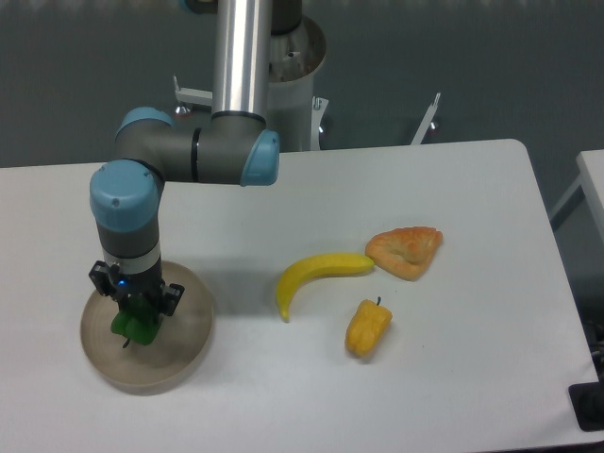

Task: Place the green pepper on the plate
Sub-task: 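Lower the green pepper onto the beige plate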

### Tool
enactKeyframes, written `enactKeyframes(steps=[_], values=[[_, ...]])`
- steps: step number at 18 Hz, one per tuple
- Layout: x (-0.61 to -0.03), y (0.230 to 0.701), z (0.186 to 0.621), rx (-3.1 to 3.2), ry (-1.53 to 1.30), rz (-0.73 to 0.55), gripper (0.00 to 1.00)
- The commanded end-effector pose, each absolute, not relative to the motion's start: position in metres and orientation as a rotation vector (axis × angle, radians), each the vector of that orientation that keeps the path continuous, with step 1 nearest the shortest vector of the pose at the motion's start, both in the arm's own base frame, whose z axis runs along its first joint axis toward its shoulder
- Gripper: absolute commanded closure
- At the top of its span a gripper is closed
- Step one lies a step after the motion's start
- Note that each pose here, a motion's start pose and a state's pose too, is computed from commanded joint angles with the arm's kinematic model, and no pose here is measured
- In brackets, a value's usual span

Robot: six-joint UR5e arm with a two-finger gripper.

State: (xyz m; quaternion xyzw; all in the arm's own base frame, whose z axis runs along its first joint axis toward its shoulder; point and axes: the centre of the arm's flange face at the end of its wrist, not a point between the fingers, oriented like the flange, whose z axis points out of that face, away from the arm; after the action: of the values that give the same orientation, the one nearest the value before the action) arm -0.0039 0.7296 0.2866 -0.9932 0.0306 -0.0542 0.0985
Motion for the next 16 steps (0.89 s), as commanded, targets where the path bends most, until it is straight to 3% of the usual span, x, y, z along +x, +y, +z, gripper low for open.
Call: enactKeyframes(steps=[3, 16], values=[[-0.0004, 0.7277, 0.2820, -2.930, 0.220, -0.180, 0.67], [0.0004, 0.7245, 0.2739, -2.940, 0.223, -0.204, 0.65]])
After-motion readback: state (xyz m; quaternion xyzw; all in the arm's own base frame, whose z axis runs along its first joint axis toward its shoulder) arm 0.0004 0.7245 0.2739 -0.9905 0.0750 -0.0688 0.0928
